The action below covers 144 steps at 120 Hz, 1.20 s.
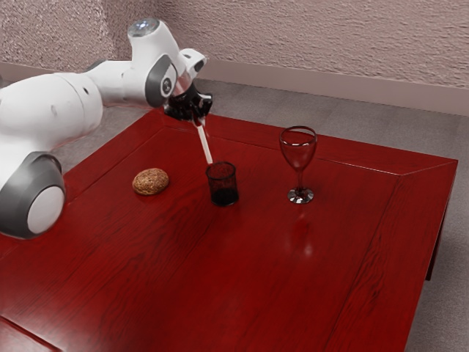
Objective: Take the marker out of the pen holder and place it to the left of the pen holder.
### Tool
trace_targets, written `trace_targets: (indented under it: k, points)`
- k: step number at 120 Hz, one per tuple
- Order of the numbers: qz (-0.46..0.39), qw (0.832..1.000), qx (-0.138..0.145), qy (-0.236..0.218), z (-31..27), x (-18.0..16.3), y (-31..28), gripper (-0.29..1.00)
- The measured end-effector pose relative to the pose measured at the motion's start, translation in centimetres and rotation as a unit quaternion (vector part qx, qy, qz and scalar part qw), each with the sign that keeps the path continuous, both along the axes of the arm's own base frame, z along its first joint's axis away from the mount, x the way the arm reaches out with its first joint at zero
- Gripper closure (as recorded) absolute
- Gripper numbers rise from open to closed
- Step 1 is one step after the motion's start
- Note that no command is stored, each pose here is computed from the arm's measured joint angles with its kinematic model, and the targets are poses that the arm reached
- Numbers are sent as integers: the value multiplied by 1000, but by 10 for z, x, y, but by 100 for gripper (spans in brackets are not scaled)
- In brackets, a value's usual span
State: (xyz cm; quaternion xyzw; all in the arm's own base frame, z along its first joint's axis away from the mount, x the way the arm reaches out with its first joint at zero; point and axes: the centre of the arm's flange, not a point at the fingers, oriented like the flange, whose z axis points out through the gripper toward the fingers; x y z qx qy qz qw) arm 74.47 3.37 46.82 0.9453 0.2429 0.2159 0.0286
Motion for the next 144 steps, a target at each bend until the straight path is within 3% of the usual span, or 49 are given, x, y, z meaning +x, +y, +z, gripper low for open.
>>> trace_targets:
  k: [16,36,56,93,114,118,124,134,138,144]
  points:
    - [16,996,-15,84,-17,1,42,77]
    - [21,977,-18,213,-95,14,58,76]
    - [27,957,-19,289,-141,15,62,74]
    - [20,972,-27,232,-168,34,60,62]
    - [23,973,-39,226,-199,38,62,64]
    - [22,974,-41,221,-195,39,62,59]
    - [22,980,-43,195,-154,40,66,48]
    - [11,989,-45,141,-30,23,69,32]
    - [-7,989,-69,133,21,-1,55,28]
    - [-52,984,-100,135,99,-68,19,22]
